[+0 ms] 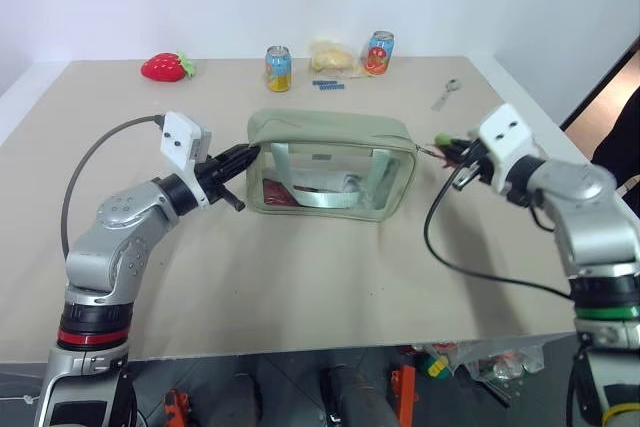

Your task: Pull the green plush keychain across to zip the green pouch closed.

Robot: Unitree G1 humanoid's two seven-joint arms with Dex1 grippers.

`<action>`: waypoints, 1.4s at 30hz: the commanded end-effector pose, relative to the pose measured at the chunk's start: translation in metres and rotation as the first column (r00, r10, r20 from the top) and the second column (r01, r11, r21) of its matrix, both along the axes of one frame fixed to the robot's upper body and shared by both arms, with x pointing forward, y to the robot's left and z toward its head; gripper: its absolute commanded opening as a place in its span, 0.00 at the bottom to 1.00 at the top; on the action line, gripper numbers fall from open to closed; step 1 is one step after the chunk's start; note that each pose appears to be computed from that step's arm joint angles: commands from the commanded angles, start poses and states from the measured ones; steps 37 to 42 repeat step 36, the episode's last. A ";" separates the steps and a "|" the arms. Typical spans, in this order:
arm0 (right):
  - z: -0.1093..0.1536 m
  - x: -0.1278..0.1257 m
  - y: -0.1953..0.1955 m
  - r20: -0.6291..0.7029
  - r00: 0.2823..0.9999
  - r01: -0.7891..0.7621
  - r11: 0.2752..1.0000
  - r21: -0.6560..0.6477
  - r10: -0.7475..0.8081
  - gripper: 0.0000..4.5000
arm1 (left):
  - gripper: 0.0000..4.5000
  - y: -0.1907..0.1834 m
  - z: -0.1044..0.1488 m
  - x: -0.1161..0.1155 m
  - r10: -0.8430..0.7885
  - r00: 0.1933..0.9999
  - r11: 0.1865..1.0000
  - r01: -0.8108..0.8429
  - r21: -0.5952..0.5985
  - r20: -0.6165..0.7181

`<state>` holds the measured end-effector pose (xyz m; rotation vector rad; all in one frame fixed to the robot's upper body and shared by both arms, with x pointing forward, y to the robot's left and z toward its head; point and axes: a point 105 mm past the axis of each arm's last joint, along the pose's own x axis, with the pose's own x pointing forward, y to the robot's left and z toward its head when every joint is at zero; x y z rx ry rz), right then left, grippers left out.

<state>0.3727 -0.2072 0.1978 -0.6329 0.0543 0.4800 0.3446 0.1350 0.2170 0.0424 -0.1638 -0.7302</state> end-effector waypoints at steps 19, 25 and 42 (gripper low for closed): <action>0.016 0.002 0.009 0.098 0.994 -0.057 0.980 0.192 0.038 0.58 | 0.51 0.015 0.018 -0.007 0.015 1.000 0.996 -0.014 -0.086 0.011; 0.046 -0.025 -0.024 0.089 0.995 -0.062 0.943 0.327 0.035 1.00 | 0.79 0.039 0.038 -0.017 0.032 0.999 0.983 -0.028 -0.180 0.023; -0.022 -0.085 0.001 -0.065 0.988 -0.097 0.896 0.434 0.139 1.00 | 0.99 0.057 -0.038 -0.035 0.238 0.971 0.962 -0.233 0.142 -0.017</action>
